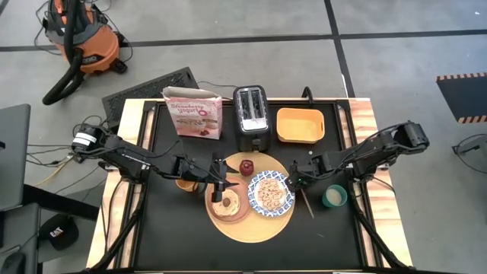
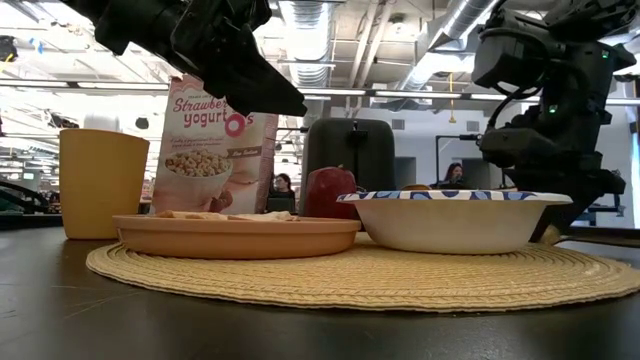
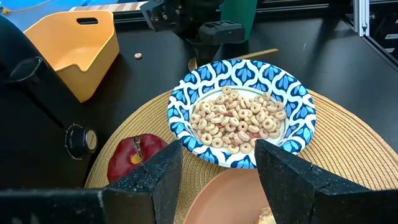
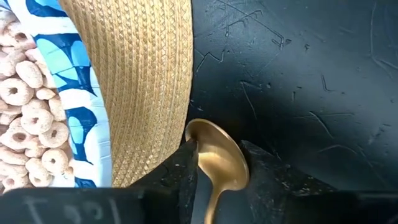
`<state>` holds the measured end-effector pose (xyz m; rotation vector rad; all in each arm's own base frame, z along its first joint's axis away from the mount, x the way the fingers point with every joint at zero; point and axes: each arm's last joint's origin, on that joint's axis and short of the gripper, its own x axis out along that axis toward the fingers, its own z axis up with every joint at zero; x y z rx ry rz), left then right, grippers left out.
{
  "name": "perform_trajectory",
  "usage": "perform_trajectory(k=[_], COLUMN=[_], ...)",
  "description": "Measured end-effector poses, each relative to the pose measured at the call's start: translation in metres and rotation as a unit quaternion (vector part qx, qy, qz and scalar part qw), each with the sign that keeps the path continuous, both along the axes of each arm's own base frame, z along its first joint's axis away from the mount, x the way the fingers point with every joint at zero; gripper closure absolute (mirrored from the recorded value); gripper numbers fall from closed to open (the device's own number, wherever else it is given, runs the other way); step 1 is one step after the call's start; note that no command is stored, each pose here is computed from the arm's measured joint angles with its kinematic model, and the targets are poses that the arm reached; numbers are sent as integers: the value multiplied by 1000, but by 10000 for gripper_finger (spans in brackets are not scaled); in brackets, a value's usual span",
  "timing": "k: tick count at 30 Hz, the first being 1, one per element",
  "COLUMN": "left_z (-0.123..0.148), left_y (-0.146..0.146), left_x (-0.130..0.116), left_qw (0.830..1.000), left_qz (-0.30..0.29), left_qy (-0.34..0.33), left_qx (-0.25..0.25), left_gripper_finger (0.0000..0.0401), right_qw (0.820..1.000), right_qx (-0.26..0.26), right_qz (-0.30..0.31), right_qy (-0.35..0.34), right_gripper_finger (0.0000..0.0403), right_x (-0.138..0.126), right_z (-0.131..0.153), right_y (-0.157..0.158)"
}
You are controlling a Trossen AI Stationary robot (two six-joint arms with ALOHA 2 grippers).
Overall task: Arrange a breakfast setting
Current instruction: Move the spoon beside the bowl on the table mat
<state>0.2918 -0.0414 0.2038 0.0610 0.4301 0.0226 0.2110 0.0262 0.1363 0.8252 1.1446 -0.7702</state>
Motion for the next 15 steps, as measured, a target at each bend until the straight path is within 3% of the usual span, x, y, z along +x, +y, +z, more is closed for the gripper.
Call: perform_trajectory(k=[15], left_z=[0], left_y=[0], left_x=[0], left_qw=[1000], left_qz=[0], left_qy=[0], left_qx=[0], left_gripper_finger=[214], right_qw=[1000], right_qx=[2], right_qz=[0], right_qy=[-9], right_gripper_finger=[246], right_x=[-1], right_z=[3], right_y=[0])
